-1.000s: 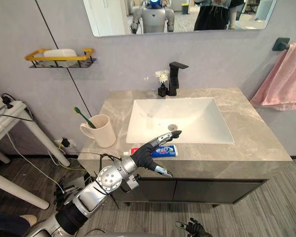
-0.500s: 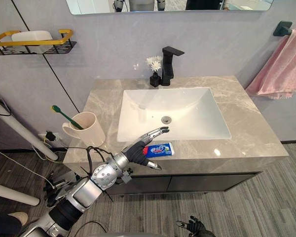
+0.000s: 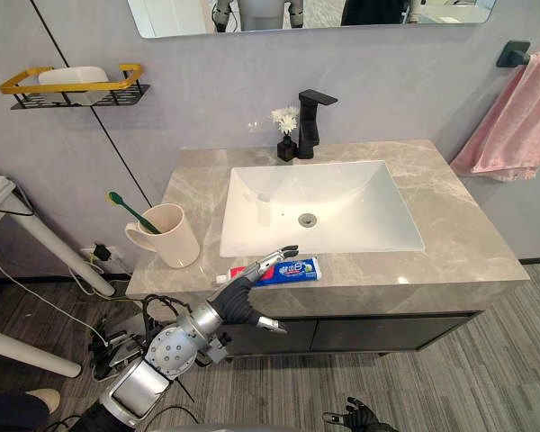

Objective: Organize washtable

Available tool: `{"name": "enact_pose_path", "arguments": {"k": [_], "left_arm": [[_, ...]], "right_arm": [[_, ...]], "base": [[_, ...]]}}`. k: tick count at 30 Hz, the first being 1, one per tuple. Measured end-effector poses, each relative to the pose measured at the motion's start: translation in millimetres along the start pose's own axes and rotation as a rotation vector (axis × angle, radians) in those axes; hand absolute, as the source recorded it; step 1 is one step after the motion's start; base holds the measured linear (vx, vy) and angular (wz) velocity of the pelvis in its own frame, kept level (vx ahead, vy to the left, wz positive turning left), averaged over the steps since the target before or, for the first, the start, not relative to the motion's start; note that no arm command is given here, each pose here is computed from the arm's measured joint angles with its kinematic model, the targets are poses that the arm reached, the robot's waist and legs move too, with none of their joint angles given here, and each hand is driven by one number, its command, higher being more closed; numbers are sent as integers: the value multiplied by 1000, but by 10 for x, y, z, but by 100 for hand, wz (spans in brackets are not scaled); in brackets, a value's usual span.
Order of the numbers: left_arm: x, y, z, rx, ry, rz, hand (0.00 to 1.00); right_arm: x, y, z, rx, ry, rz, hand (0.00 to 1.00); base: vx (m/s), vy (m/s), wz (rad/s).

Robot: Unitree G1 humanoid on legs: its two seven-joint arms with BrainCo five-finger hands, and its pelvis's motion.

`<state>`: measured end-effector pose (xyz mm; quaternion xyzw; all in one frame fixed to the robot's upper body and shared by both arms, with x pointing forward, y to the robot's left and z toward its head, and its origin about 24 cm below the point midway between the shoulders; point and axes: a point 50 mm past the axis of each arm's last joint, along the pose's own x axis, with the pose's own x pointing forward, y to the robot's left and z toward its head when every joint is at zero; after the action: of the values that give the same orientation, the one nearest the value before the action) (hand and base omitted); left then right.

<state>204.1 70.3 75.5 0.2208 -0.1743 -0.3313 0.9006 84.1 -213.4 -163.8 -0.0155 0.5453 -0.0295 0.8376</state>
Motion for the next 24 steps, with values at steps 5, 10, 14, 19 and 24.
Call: {"name": "enact_pose_path", "arguments": {"k": [5,10,14,19,24], "left_arm": [[-17,119,-40,32,34,90,0],[-40,186,-66,133,66,174,0],[-35,204,-75,177,75,207,0],[-50,176,-150,208,111,189,0],[-67,167,-160,210,118,187,0]], "right_arm": [[-5,35,-26,-34,6,21,0],[-4,64,-5,-62,-5,45,0],[-1,83,13,-74,-11,59,0],[-5,115,-16,-66,-4,66,0],[-6,112,-21,-63,-3,64,0]], "base": [[0,0,0],[-2,0,-2],[-25,-1,-12],[-12,-1,-4],[-28,-8,-3]]}}
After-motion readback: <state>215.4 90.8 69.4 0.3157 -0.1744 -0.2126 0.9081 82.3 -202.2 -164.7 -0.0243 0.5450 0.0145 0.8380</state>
